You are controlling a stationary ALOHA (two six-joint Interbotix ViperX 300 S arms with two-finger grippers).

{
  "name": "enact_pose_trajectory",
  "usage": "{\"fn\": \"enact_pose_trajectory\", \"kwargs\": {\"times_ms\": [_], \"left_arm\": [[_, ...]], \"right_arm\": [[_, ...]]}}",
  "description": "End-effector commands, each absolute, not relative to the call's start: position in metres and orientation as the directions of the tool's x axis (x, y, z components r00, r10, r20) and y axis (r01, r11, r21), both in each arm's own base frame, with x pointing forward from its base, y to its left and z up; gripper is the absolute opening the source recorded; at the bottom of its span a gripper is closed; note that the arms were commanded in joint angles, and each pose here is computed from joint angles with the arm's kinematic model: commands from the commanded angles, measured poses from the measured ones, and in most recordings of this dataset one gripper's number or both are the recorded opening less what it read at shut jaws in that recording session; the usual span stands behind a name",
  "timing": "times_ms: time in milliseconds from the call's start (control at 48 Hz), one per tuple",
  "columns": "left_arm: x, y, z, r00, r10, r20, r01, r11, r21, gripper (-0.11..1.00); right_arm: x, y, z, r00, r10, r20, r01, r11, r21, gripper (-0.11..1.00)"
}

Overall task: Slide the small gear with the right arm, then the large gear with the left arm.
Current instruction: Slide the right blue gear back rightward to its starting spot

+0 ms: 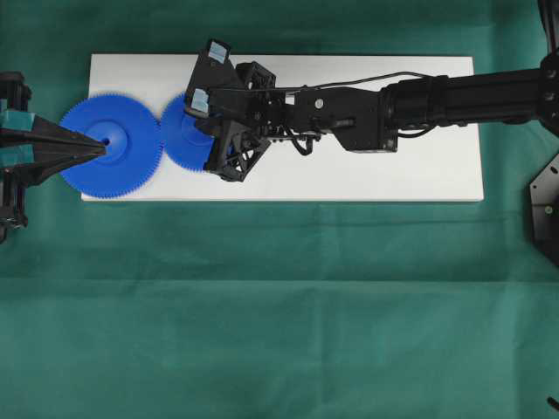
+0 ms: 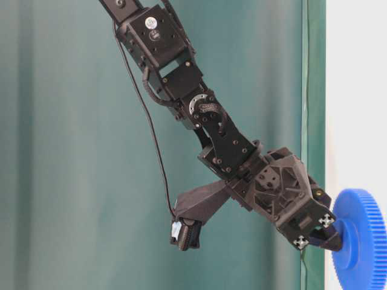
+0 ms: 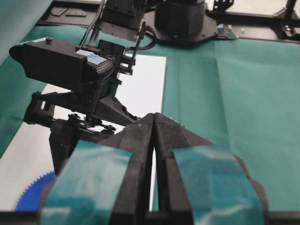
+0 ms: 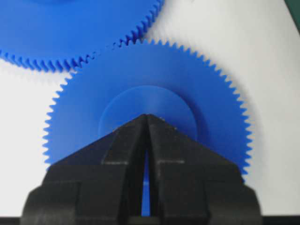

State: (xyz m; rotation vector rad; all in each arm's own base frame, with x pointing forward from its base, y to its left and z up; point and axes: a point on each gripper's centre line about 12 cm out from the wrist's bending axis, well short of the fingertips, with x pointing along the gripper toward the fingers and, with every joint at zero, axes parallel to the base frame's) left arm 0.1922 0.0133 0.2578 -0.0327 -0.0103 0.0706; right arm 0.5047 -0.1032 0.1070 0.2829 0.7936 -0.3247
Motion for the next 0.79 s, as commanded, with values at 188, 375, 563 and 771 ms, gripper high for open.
{"fn": "enact_pose_trajectory", "kwargs": {"times_ms": [188,375,563,771], "left_arm": [[0.194,0.013,0.261,0.997,0.071,0.021,-0.071,0.997,-0.033,0.00],[0.194,0.013,0.261,0.997,0.071,0.021,-0.071,0.997,-0.033,0.00],[0.192,0.013,0.259,0.997,0.071,0.018,-0.071,0.997,-0.034,0.00],[0.192,0.014,0.259,0.997,0.073,0.017,-0.072,0.996,-0.057,0.00]], "right_arm": [[0.505,-0.095,0.105,0.648,-0.169,-0.743,0.374,0.920,0.117,0.50],[0.503,-0.096,0.105,0.643,-0.172,-0.746,0.373,0.921,0.109,0.50],[0.485,-0.100,0.104,0.607,-0.182,-0.774,0.392,0.915,0.093,0.50],[0.434,-0.106,0.098,0.544,-0.188,-0.818,0.430,0.899,0.080,0.50]]}}
